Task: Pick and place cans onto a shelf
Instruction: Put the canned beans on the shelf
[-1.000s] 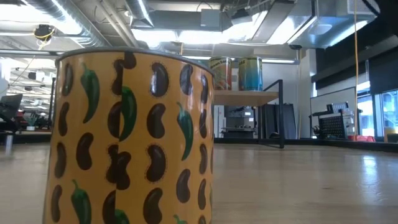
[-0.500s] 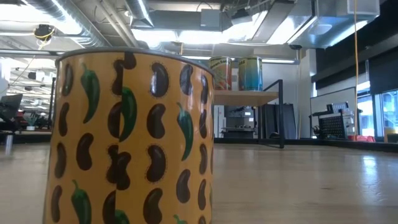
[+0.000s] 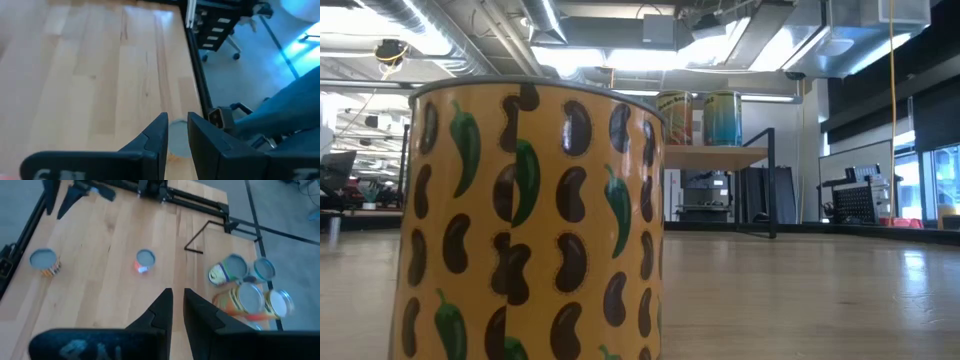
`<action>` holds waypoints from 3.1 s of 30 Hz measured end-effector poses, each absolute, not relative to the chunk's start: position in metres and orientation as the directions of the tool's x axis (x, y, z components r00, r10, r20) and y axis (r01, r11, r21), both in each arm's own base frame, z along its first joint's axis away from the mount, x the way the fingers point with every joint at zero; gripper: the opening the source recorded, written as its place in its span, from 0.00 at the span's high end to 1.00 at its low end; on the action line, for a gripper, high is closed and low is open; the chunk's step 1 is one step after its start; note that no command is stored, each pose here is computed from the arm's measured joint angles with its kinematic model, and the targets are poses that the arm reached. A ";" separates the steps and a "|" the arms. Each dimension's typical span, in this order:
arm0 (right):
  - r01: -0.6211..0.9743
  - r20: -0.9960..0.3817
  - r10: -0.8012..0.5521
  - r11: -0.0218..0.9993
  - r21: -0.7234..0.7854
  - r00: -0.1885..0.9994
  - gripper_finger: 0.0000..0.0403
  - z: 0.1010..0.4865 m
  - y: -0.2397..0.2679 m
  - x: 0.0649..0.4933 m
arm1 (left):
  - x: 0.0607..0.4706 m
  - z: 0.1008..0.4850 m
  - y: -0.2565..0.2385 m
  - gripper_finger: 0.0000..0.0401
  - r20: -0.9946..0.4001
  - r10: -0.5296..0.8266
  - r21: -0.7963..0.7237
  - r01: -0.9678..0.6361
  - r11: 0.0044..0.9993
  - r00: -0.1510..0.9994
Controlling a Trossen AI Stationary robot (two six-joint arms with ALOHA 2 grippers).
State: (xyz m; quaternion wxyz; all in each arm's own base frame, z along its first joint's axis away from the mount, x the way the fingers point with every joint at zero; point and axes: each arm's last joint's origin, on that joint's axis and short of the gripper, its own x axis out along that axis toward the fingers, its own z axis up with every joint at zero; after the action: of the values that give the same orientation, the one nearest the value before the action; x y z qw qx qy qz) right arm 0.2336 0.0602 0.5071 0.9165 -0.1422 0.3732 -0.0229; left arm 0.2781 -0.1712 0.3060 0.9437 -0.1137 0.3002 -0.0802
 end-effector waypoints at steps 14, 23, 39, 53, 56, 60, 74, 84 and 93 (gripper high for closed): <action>-0.097 -0.670 -0.145 0.946 -0.310 0.728 0.88 0.514 0.055 0.216 | 0.319 0.226 -0.216 0.83 -0.678 -0.176 -0.304 -0.055 0.951 0.714; -0.099 -0.670 -0.144 0.945 -0.311 0.728 0.88 0.514 0.055 0.216 | 0.313 0.219 -0.226 0.83 -0.655 -0.066 -0.235 -0.119 0.965 0.752; -0.105 -0.671 -0.143 0.944 -0.314 0.728 0.88 0.514 0.055 0.216 | 0.324 0.198 -0.230 0.83 -0.666 -0.088 -0.242 -0.103 0.965 0.741; -0.117 -0.671 -0.143 0.938 -0.327 0.728 0.88 0.514 0.055 0.216 | 0.322 0.196 -0.230 0.83 -0.698 -0.106 -0.242 -0.094 0.966 0.708; -0.117 -0.670 -0.143 0.938 -0.327 0.728 0.88 0.514 0.055 0.216 | 0.322 0.195 -0.229 0.83 -0.703 -0.104 -0.242 -0.099 0.965 0.703; -0.119 -0.671 -0.143 0.937 -0.329 0.728 0.88 0.514 0.055 0.216 | 0.320 0.188 -0.224 0.83 -0.753 -0.064 -0.206 -0.142 0.968 0.655; -0.121 -0.671 -0.141 0.937 -0.328 0.728 0.88 0.514 0.055 0.216 | 0.327 0.182 -0.222 0.83 -0.753 -0.104 -0.283 -0.177 0.943 0.649; -0.128 -0.673 -0.132 0.938 -0.321 0.727 0.88 0.514 0.055 0.216 | 0.332 0.164 -0.228 0.83 -0.775 -0.163 -0.325 -0.164 0.932 0.610; -0.128 -0.673 -0.132 0.938 -0.321 0.727 0.88 0.514 0.055 0.216 | 0.338 0.162 -0.218 0.94 -0.797 -0.213 -0.406 -0.241 0.881 0.565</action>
State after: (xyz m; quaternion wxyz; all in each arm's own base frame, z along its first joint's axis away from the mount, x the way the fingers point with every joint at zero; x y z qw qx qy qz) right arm 0.2159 0.0552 0.5137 0.9126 -0.1756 0.3692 -0.0011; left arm 0.3377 -0.2183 0.1617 0.8504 -0.2434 0.4663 0.0085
